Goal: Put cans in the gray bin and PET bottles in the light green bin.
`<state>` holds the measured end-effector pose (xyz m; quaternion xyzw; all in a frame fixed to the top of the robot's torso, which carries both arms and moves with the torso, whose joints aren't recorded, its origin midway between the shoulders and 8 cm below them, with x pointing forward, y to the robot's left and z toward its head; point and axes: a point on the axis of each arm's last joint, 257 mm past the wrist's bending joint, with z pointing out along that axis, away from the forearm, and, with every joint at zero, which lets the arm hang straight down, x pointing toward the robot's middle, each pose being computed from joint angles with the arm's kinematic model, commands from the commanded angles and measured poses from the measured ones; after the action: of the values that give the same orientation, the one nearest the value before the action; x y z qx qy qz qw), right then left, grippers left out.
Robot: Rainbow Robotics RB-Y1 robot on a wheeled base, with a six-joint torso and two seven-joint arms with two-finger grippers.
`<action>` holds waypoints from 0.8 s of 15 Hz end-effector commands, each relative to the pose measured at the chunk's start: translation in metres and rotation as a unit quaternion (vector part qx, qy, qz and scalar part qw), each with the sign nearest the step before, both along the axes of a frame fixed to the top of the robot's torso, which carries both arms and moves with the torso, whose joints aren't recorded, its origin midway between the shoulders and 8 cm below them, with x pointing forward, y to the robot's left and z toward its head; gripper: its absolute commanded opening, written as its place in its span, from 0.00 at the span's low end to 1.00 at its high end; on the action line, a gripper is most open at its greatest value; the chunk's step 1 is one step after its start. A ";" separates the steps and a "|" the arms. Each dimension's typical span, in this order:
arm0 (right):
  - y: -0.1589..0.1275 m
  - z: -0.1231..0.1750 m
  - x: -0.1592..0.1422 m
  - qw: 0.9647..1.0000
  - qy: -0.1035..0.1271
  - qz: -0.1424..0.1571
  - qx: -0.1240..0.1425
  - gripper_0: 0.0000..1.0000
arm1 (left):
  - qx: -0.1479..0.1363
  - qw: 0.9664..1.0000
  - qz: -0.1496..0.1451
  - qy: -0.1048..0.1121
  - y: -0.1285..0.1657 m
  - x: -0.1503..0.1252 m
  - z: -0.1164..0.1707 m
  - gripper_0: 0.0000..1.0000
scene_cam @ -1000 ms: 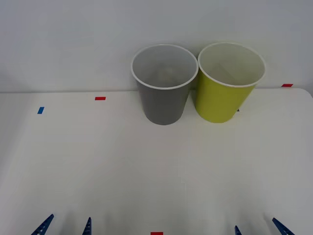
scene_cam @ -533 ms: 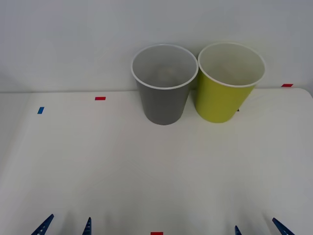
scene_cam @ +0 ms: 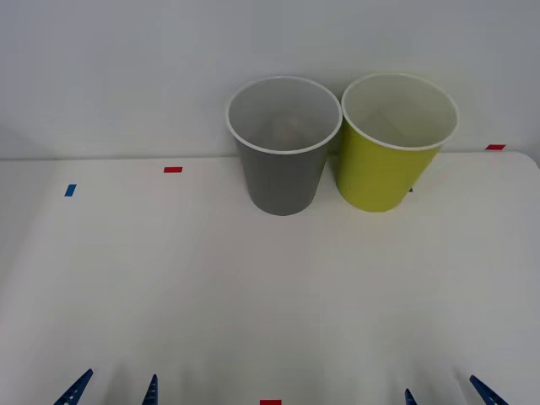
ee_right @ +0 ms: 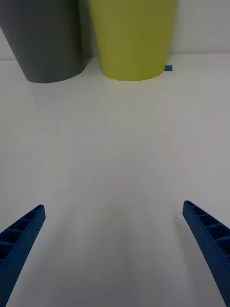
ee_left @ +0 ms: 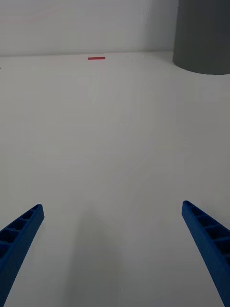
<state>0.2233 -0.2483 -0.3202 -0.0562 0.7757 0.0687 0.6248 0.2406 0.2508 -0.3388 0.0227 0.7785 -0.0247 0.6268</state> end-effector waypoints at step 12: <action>0.000 0.000 0.000 1.000 0.000 0.000 0.000 1.00 | 0.000 1.000 0.000 0.000 0.000 0.000 0.000 1.00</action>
<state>0.2233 -0.2483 -0.3202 -0.0562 0.7757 0.0687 0.6248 0.2406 0.2508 -0.3388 0.0227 0.7785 -0.0247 0.6268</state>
